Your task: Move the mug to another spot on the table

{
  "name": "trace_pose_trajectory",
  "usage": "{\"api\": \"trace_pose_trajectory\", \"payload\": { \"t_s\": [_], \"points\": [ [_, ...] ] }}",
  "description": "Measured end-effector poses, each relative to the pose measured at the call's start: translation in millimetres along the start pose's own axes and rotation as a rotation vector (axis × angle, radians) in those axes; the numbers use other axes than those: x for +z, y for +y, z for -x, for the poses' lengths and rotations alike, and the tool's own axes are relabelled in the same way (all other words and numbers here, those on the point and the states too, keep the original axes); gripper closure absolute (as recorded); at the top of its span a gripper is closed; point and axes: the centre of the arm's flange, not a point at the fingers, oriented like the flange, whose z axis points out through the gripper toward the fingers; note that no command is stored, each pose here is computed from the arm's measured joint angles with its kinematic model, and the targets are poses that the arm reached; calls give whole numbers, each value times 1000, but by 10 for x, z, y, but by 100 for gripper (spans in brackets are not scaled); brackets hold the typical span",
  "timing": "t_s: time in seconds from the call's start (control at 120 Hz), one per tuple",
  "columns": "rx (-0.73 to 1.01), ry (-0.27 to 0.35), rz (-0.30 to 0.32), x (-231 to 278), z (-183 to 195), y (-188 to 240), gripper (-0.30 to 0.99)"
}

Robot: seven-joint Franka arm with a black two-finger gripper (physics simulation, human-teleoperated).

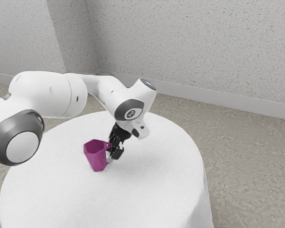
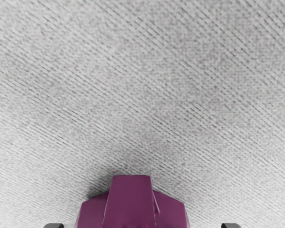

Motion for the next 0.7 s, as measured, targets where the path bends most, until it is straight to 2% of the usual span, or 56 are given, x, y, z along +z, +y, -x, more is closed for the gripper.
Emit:
{"api": "trace_pose_trajectory", "payload": {
  "t_s": [0.1,0.217,0.425,0.542,0.7],
  "points": [
    [-12,76,3,-248,72,35,18],
    [-31,204,-2,-725,316,135,10],
    [-17,414,-103,-1833,994,632,4],
    [-16,474,-147,-2190,1148,713,2],
    [0,516,-193,-2517,1185,824,1]
  ]
}}
